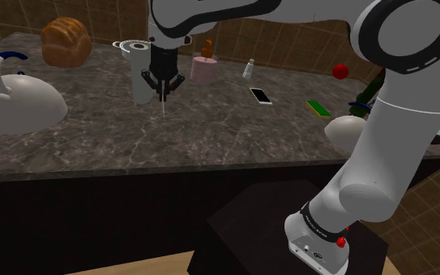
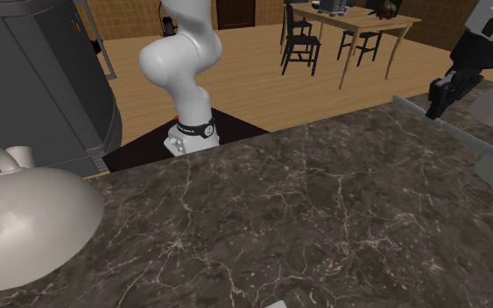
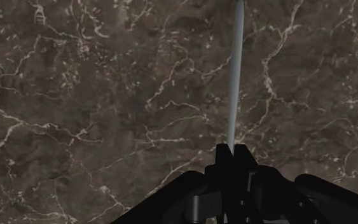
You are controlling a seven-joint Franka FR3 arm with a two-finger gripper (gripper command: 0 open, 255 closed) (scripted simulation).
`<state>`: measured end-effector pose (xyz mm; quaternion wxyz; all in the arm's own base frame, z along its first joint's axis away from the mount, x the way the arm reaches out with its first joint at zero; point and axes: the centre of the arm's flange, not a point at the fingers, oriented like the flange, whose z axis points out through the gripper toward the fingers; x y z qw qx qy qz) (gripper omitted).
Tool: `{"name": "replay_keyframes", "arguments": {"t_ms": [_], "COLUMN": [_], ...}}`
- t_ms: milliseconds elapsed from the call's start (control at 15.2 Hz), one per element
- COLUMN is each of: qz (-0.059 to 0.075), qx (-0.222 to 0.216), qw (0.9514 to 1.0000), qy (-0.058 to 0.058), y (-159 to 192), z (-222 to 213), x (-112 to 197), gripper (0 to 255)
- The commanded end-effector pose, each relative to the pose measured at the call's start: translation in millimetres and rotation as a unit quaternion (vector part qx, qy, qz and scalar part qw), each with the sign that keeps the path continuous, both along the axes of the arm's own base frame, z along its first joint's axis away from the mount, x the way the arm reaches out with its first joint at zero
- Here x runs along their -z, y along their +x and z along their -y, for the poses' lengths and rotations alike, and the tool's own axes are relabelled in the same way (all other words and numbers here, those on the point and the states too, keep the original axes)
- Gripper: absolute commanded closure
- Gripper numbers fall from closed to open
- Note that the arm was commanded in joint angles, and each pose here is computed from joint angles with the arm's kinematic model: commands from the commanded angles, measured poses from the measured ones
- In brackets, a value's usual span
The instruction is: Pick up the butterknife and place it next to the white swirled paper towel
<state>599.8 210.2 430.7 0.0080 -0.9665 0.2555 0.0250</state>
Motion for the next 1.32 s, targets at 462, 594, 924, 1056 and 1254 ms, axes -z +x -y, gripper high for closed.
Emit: {"name": "replay_keyframes", "arguments": {"t_ms": [462,594,924,1056,1254], "qz": [0.0,0.0,0.0,0.0,0.0], "qx": [0.0,0.0,0.0,0.0,0.0], "qw": [1.0,1.0,1.0,1.0,1.0], "qy": [0.0,0.0,0.0,0.0,0.0], "y": [0.0,0.0,0.0,0.0,0.0], "z": [0.6,0.6,0.6,0.6,0.6], "x": [47.7,58.3,61.5,61.5,61.5], "gripper": [255,255,255,255,0]}}
